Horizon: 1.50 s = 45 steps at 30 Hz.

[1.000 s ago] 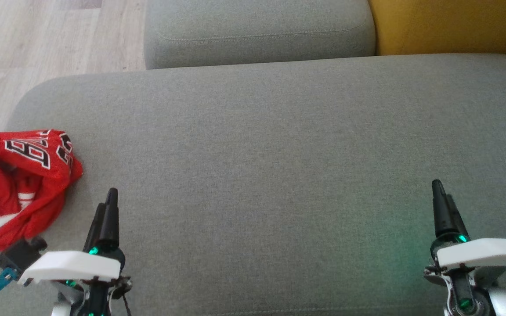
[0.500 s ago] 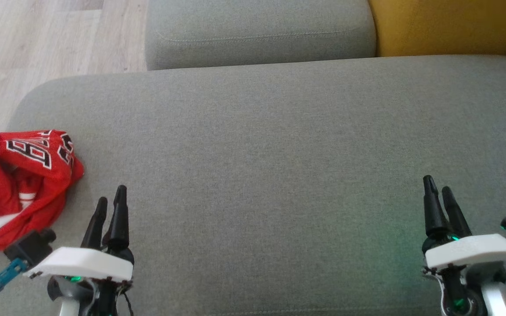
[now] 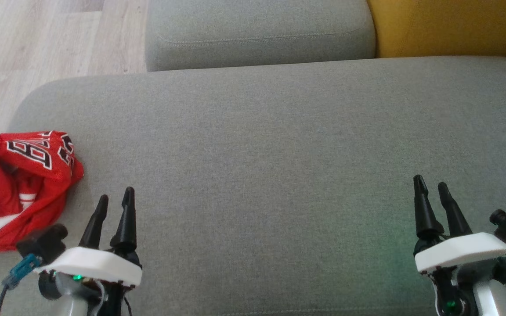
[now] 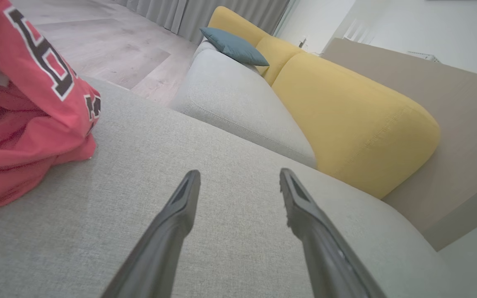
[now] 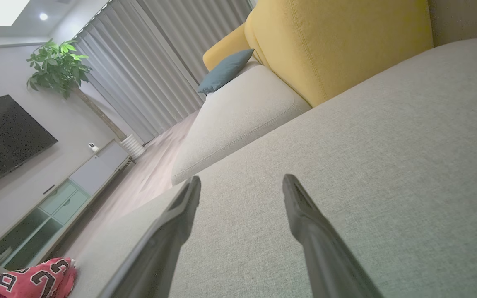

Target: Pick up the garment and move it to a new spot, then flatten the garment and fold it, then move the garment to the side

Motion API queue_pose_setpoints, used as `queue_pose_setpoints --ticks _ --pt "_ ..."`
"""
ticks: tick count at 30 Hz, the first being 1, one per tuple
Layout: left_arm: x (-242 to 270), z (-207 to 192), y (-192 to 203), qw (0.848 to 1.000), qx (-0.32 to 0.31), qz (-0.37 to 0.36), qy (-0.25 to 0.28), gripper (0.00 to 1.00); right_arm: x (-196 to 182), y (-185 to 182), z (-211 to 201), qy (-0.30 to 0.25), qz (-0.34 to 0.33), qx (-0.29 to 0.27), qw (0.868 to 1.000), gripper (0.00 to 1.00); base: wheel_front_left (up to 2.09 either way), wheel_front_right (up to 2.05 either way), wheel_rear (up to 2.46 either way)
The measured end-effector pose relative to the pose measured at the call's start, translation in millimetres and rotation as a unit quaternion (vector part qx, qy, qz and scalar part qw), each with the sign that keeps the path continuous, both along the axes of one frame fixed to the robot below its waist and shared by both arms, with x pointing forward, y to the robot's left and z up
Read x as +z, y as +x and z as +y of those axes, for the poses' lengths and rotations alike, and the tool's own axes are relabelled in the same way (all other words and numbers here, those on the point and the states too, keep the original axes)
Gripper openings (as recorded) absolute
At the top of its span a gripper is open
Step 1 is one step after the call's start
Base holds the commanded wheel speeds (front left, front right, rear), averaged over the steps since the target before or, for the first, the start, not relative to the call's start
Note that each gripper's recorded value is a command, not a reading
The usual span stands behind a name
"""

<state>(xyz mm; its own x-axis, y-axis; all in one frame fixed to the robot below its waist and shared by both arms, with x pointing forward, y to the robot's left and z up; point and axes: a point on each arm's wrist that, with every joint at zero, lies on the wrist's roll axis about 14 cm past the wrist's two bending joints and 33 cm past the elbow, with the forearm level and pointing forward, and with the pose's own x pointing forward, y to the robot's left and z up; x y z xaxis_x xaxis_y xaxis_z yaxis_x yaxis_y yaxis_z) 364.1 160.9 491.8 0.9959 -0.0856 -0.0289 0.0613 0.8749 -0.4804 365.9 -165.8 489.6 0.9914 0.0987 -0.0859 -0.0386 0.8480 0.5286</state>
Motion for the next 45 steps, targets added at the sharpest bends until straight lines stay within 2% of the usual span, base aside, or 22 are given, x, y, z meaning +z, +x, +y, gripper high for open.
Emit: queue_pose_setpoints --ticks 27,45 --pt "-1 -12 -4 0.987 -0.021 -0.031 0.157 1.0 3 -4 5 -0.15 -0.02 0.02 0.988 1.0 0.0 0.0 0.0" --pt "3 -18 -5 0.967 -0.033 -0.06 0.246 1.0 2 -8 5 -0.219 -0.033 0.026 0.975 1.0 0.0 0.0 0.0"
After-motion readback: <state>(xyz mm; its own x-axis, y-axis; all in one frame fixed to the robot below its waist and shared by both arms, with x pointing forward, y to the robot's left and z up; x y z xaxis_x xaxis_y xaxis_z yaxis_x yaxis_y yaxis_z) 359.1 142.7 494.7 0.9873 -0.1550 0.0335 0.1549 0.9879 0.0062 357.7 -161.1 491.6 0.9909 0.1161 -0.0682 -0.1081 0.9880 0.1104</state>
